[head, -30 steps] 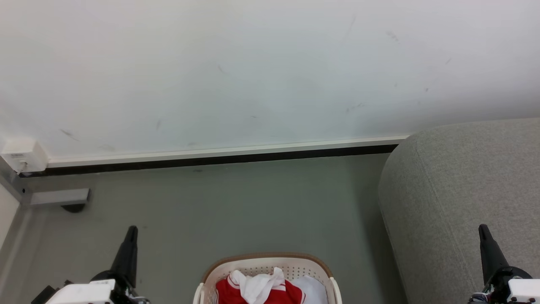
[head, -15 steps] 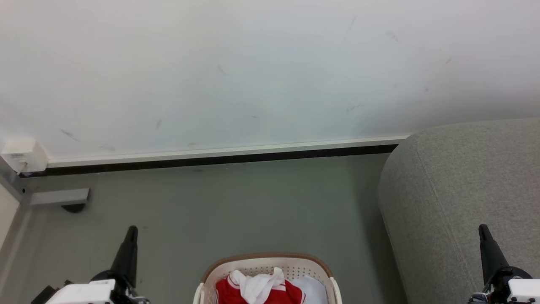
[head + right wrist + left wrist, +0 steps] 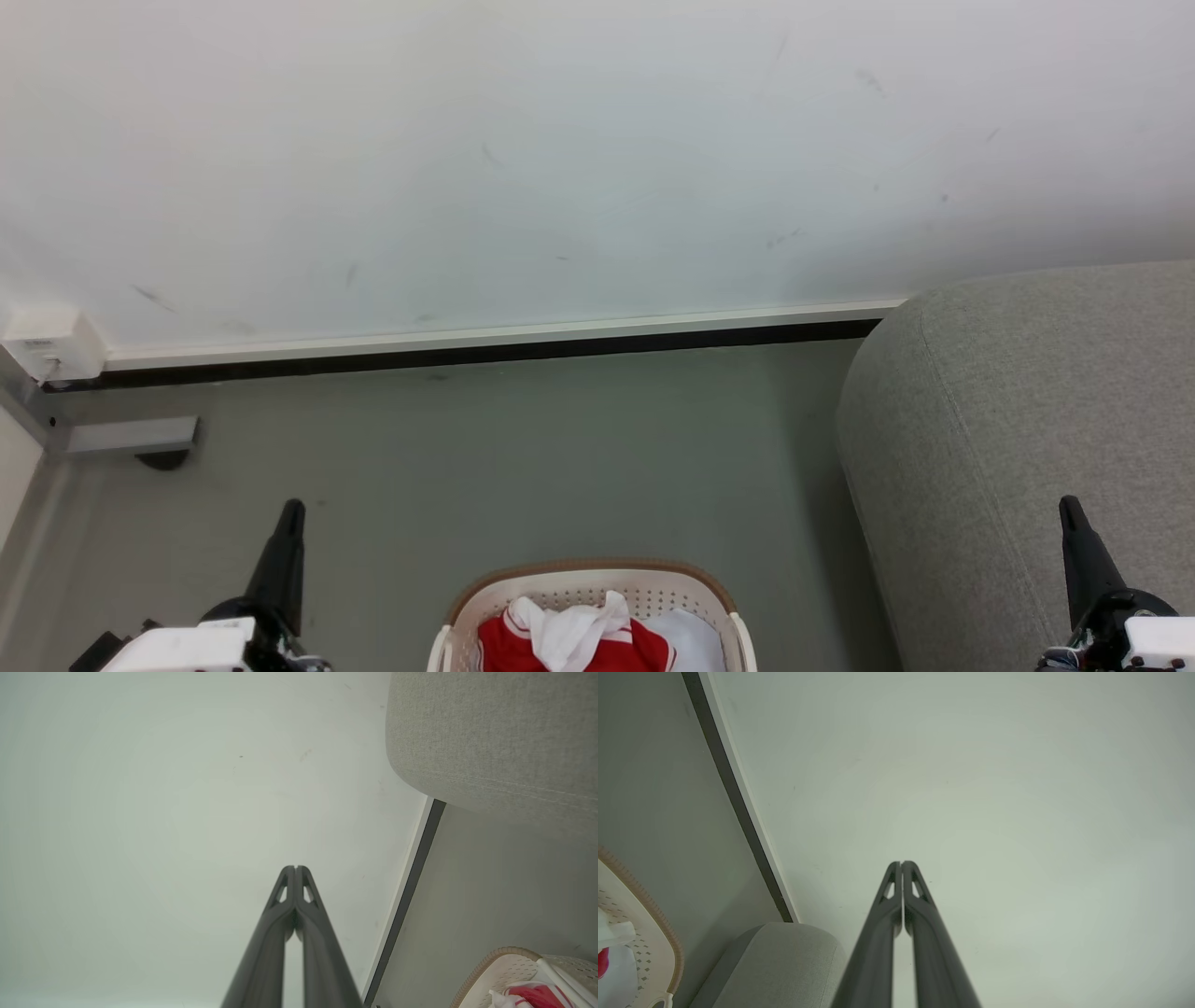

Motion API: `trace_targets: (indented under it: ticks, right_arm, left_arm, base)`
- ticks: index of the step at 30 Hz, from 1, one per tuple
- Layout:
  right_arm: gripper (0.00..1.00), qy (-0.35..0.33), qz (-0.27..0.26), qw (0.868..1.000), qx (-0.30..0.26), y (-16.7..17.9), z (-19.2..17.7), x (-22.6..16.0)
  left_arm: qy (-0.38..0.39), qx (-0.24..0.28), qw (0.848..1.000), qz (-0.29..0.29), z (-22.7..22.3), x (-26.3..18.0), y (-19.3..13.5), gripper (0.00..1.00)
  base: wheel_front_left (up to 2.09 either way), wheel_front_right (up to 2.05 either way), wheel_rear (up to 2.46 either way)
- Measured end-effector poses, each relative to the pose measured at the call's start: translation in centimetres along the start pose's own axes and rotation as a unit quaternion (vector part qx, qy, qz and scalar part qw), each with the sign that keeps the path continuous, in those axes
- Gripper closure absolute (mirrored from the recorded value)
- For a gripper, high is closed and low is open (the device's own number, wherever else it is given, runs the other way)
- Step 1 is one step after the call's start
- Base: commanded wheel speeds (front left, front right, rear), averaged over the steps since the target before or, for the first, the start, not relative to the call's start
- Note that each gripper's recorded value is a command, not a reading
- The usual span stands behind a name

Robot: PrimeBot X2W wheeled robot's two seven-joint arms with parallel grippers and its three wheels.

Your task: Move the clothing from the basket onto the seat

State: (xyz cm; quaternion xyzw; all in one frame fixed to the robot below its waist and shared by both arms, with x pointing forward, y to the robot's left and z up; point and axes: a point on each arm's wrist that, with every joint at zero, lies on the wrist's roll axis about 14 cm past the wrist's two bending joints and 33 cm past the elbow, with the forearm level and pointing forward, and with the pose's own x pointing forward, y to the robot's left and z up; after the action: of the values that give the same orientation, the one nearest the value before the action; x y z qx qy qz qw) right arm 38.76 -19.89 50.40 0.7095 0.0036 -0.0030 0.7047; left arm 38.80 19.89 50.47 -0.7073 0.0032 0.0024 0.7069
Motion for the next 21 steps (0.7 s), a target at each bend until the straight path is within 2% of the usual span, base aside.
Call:
trace_targets:
  ticks: [21]
  right_arm:
    - [1.0,0.0,0.0,1.0,0.0,0.0,0.0,0.0]
  left_arm:
    - [0.0,0.0,1.0,0.0,0.0,0.0,0.0,1.0]
  base:
    - [0.0,0.0,0.0]
